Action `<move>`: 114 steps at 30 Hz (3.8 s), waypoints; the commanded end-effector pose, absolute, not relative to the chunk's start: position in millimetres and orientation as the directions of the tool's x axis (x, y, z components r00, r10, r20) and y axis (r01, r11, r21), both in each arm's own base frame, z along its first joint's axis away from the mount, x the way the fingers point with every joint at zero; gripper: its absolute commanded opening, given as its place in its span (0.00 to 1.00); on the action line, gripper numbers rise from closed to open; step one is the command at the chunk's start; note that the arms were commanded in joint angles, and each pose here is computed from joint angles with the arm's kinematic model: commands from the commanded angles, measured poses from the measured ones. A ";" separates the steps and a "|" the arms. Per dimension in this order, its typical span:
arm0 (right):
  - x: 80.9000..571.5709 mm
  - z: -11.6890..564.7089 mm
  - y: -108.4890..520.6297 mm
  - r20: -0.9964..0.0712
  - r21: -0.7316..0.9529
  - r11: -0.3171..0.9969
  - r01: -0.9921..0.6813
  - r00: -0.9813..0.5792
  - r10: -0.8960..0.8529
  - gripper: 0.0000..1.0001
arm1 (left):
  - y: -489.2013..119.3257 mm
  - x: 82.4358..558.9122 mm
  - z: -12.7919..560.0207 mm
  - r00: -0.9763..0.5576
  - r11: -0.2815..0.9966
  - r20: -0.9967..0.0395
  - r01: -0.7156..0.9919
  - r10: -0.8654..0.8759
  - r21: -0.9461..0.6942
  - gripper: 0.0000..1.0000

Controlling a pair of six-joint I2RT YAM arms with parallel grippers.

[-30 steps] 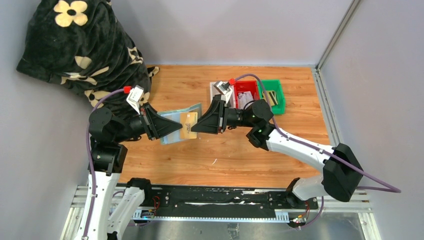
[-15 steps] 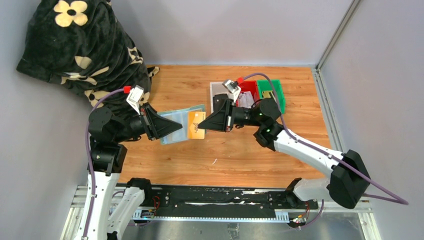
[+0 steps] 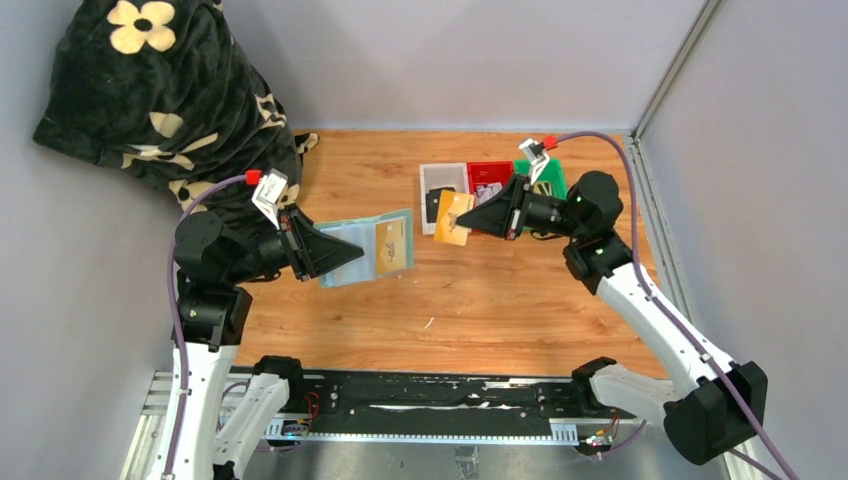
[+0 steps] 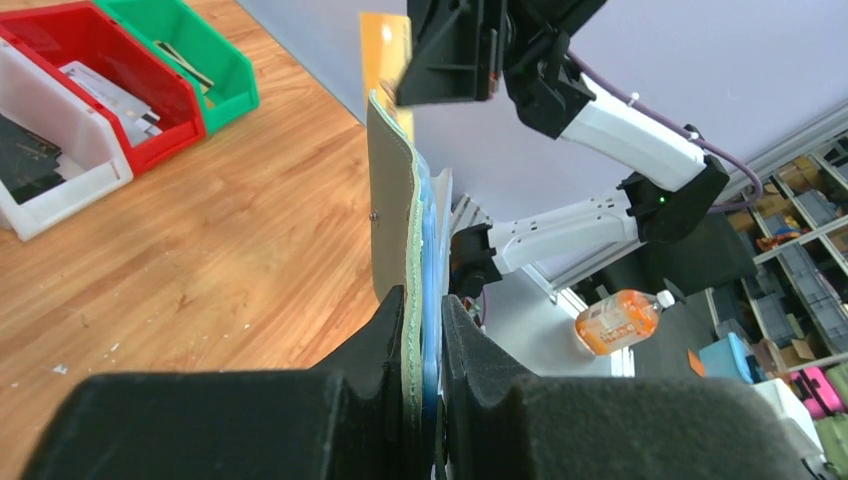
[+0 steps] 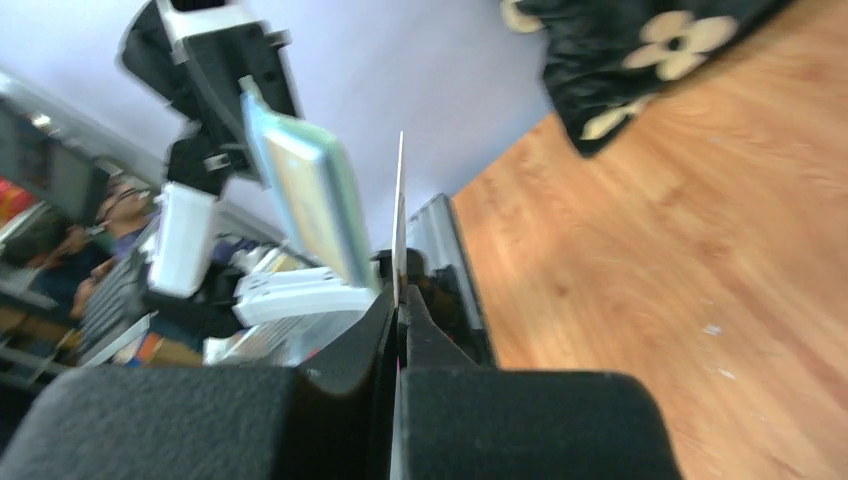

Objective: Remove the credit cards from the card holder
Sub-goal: Place the credit card in the storage box, then remove the credit card from the card holder.

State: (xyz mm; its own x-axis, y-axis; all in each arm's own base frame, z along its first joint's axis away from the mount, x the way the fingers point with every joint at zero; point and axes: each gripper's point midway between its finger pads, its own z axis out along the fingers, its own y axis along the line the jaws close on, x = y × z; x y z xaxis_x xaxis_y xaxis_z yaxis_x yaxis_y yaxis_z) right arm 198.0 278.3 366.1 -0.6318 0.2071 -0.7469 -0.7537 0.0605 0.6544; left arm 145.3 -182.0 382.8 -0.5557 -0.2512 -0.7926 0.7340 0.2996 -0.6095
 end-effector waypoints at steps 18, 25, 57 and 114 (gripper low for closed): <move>390.5 170.9 78.8 -0.620 0.243 0.970 -0.015 -0.772 0.143 0.00 | -188.6 113.7 421.5 -0.576 0.115 -0.780 0.782 -0.246 -0.613 0.00; 420.2 159.8 50.3 -0.643 0.212 0.976 0.043 -0.746 0.173 0.00 | -188.5 111.1 420.5 -0.568 0.113 -0.788 0.789 -0.238 -0.603 0.00; 499.3 99.4 46.7 -0.563 0.220 0.975 0.010 -0.815 0.135 0.06 | -187.9 119.0 419.7 -0.548 0.153 -0.809 0.799 -0.214 -0.582 0.00; 127.6 425.5 346.5 -0.770 0.511 -0.233 -0.827 -0.561 0.304 0.80 | -185.3 121.3 445.9 -0.477 0.175 -0.821 0.821 -0.314 -0.543 0.00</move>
